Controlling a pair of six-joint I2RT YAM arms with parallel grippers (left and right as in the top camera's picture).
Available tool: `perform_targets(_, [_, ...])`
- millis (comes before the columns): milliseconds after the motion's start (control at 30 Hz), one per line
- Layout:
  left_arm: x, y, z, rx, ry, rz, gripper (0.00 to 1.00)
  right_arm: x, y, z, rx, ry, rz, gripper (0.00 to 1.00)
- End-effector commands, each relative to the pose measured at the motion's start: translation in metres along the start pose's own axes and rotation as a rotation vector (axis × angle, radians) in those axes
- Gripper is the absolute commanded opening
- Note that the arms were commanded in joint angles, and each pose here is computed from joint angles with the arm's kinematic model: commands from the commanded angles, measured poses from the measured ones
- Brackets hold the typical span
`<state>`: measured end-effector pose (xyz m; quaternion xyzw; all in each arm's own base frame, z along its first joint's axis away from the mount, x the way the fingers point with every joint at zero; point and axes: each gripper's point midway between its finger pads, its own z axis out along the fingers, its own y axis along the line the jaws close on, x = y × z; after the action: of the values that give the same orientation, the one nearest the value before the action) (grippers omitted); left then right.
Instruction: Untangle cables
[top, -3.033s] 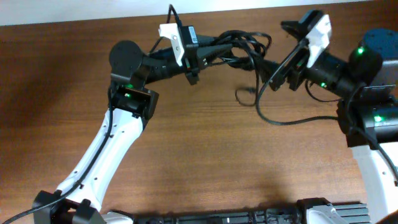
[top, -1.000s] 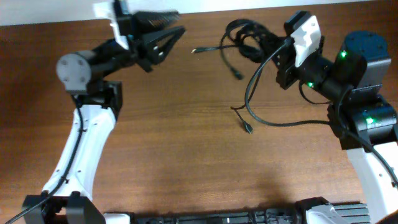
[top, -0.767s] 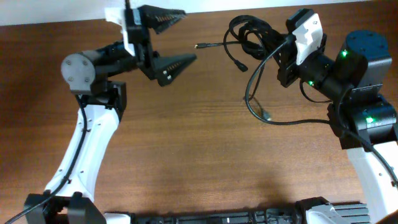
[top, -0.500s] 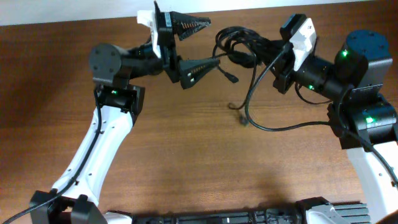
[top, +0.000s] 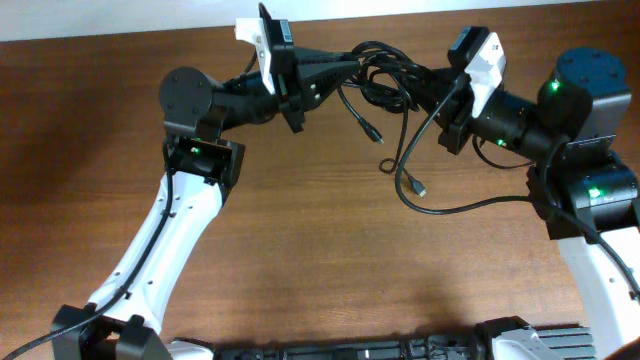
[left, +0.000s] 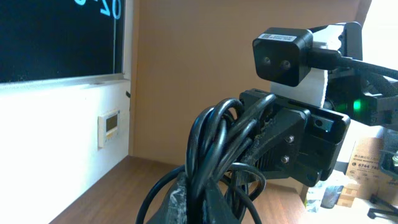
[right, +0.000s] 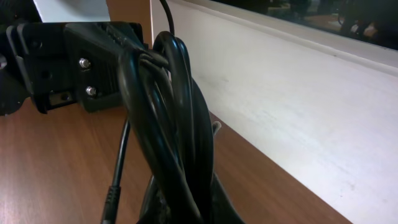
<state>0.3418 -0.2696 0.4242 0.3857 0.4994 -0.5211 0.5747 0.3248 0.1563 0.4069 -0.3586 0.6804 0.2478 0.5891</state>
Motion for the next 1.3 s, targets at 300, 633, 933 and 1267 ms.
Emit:
perform_targets(300, [-0.069, -0.046, -0.012, 0.093, -0.232, 0.392, 0.00, 0.033, -0.013, -0.007, 0.109, 0.148, 0.044, 0.04])
perform_targets(633, [-0.062, -0.029, -0.017, 0.052, -0.184, 0.349, 0.99, 0.038, -0.026, -0.009, 0.190, 0.175, 0.040, 0.04])
perform_targets(933, [-0.031, -0.015, -0.018, 0.068, -0.050, 0.253, 0.99, 0.036, -0.015, -0.007, 0.099, 0.175, -0.222, 0.04])
perform_targets(1267, [0.031, -0.017, 0.001, 0.106, 0.123, 0.078, 0.96, 0.028, -0.013, -0.006, 0.088, 0.143, -0.285, 0.04])
